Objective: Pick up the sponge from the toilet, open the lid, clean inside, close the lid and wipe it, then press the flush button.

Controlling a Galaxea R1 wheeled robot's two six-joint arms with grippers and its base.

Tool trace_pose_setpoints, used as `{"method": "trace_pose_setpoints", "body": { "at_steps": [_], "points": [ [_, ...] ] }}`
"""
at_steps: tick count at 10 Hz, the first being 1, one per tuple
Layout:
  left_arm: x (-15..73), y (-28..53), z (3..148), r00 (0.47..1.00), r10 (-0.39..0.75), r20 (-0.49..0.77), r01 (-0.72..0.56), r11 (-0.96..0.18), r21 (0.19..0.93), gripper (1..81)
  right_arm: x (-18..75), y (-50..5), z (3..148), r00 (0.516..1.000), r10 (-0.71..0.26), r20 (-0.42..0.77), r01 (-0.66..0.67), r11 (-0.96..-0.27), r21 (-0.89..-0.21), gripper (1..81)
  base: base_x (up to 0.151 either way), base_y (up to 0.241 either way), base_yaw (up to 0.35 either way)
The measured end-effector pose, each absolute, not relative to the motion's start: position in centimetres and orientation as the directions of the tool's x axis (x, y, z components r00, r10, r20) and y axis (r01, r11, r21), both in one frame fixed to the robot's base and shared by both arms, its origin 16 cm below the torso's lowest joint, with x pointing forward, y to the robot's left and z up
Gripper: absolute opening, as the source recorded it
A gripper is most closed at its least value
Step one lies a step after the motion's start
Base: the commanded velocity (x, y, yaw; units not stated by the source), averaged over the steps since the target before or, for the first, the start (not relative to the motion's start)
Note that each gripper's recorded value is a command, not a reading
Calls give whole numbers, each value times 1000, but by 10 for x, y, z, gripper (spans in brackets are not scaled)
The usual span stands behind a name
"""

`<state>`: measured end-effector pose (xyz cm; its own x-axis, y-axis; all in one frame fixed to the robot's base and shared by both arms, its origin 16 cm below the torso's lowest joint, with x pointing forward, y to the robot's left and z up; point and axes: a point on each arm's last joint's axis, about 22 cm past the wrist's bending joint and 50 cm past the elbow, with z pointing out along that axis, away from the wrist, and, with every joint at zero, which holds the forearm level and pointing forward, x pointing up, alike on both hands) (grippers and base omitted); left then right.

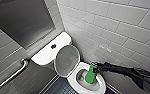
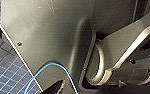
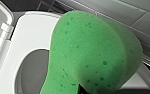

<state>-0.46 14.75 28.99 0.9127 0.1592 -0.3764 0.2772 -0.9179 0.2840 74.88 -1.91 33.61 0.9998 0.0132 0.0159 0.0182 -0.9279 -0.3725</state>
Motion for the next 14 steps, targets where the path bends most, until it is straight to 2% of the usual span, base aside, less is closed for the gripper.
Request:
{"method": "trace_pose_setpoints", "body": {
  "at_steps": [7, 14],
  "points": [
    [1, 148, 288, 917, 161, -366, 275, -918, 286, 811, 739, -42, 319, 1000, -19, 7, -16, -933, -359, 10, 0, 0, 0],
    [2, 144, 288, 917, 159, -365, 275, -916, 292, 811, 687, -81, 333, 996, 37, -76, 6, -926, -377, 10, 0, 0, 0]
  ]
}}
